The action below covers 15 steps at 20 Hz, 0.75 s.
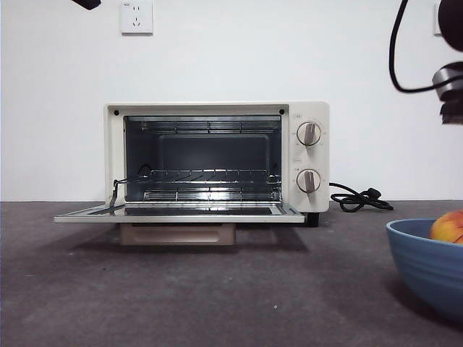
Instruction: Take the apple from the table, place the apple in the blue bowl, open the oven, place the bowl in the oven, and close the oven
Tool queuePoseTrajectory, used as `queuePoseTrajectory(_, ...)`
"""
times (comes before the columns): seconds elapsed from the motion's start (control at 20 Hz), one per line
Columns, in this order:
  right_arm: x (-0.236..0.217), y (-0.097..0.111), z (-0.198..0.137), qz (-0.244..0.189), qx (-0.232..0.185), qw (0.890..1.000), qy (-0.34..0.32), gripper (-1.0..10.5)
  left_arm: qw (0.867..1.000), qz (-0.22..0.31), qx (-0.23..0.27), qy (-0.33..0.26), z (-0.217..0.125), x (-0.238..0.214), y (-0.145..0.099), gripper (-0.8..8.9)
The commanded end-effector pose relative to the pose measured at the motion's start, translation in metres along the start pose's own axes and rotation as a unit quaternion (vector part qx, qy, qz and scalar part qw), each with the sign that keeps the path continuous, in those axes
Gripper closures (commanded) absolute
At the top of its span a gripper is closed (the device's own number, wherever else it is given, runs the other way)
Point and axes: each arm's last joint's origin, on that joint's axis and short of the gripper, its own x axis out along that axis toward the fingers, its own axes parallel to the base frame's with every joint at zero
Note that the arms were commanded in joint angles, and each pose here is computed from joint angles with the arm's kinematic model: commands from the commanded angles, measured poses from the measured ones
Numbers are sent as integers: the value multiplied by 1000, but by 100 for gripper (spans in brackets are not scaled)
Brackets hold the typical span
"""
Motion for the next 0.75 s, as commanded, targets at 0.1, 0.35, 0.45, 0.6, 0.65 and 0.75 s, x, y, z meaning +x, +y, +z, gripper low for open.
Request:
queuePoseTrajectory(0.1,9,1,6,-2,-9,1000,12,799,1000,0,7,1,-2,0,0,819)
queuePoseTrajectory(0.35,10,3,7,17,-19,1000,13,958,1000,0,6,5,-2,0,0,819)
queuePoseTrajectory(0.45,10,3,7,25,-22,999,13,958,1000,0,6,4,-3,0,0,819)
queuePoseTrajectory(0.6,8,4,10,29,-16,999,-6,958,1000,0,4,15,-5,-1,0,819)
queuePoseTrajectory(0.65,5,4,12,29,-10,999,-9,958,1000,0,4,21,-7,-2,-1,819)
queuePoseTrajectory(0.75,-4,6,18,43,2,999,-23,959,1000,1,6,26,-9,-4,-1,819)
